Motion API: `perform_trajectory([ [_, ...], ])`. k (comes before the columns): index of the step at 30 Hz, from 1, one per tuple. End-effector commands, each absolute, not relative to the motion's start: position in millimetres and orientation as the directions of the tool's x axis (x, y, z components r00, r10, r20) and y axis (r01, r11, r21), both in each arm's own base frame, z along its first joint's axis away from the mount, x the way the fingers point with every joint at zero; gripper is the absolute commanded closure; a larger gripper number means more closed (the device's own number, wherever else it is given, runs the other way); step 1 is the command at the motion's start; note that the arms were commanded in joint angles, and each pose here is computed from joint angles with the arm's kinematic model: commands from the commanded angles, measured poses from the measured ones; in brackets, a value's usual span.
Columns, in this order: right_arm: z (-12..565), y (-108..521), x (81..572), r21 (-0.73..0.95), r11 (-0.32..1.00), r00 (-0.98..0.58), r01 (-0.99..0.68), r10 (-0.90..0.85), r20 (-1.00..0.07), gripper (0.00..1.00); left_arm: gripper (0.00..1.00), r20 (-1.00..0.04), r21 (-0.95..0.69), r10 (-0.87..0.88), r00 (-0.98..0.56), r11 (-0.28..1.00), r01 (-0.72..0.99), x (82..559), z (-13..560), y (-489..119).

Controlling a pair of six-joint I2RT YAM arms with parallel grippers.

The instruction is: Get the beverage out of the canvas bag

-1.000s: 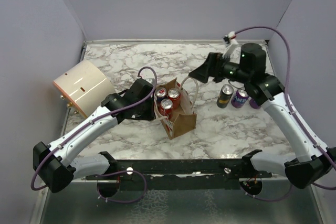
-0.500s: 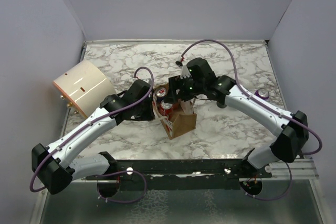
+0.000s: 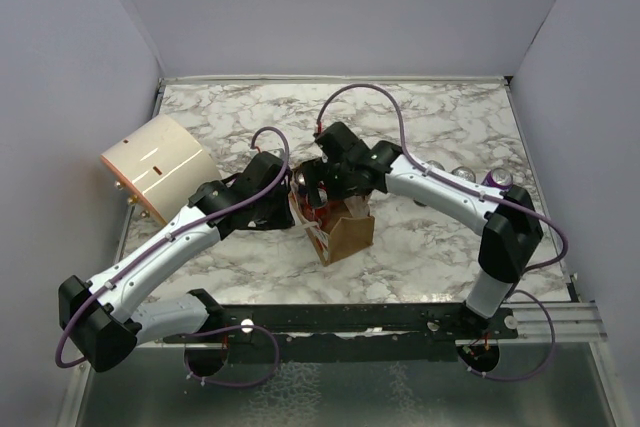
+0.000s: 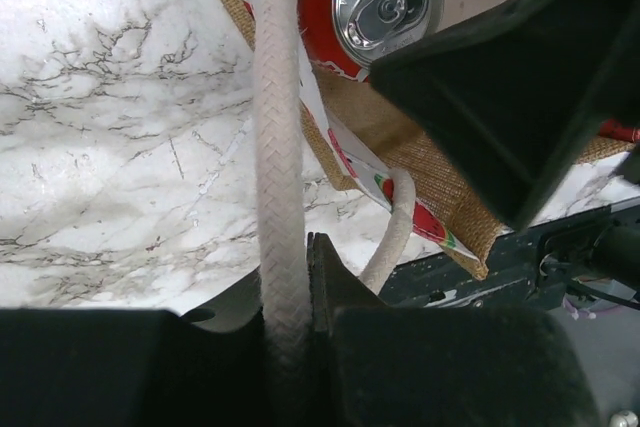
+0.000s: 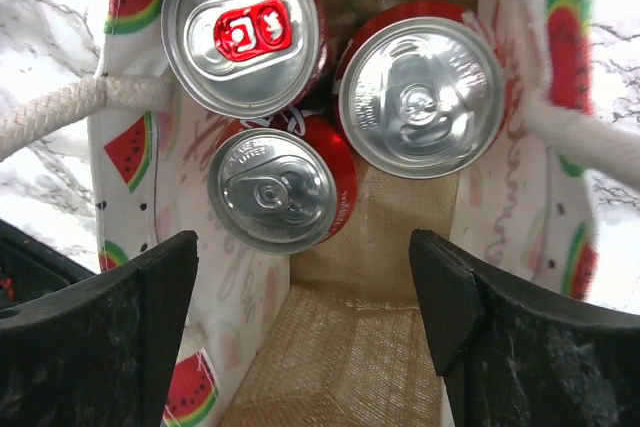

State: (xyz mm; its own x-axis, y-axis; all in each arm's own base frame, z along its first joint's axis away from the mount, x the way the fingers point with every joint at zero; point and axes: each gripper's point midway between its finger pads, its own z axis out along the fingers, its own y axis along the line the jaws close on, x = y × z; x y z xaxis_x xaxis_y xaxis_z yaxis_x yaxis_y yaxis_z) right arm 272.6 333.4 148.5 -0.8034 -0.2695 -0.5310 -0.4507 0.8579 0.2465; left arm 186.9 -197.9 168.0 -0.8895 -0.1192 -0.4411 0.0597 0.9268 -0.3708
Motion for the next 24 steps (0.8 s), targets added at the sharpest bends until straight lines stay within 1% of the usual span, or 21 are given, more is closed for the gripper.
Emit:
perform_trajectory([
  [1,137.3,338.0,270.7,0.138,0.902,-0.788,-0.408,-0.272,-0.552,0.12,0.90,-0.441,-0.364,-0.140,-0.886,0.931,0.034,186.1,166.9,-192.2],
  [5,125.0,341.5,274.7,0.098,0.920,-0.792,-0.380,-0.269,-0.547,0.10,0.90,-0.452,-0.364,-0.142,-0.881,0.931,0.037,186.5,170.8,-190.6],
  [15,99.1,363.7,279.5,0.091,0.910,-0.794,-0.405,-0.301,-0.529,0.10,0.90,-0.451,-0.368,-0.133,-0.882,0.928,0.048,185.6,172.6,-192.0],
  [18,88.5,362.2,280.8,0.065,0.916,-0.800,-0.396,-0.309,-0.515,0.10,0.90,-0.451,-0.367,-0.129,-0.883,0.929,0.052,184.7,171.7,-191.4],
  [21,83.1,359.6,282.3,0.039,0.924,-0.803,-0.380,-0.308,-0.509,0.11,0.90,-0.442,-0.365,-0.125,-0.888,0.930,0.051,182.2,169.6,-190.4],
  [24,83.0,361.2,280.6,0.046,0.922,-0.806,-0.384,-0.311,-0.504,0.14,0.90,-0.440,-0.367,-0.125,-0.889,0.929,0.051,179.7,169.8,-189.0],
])
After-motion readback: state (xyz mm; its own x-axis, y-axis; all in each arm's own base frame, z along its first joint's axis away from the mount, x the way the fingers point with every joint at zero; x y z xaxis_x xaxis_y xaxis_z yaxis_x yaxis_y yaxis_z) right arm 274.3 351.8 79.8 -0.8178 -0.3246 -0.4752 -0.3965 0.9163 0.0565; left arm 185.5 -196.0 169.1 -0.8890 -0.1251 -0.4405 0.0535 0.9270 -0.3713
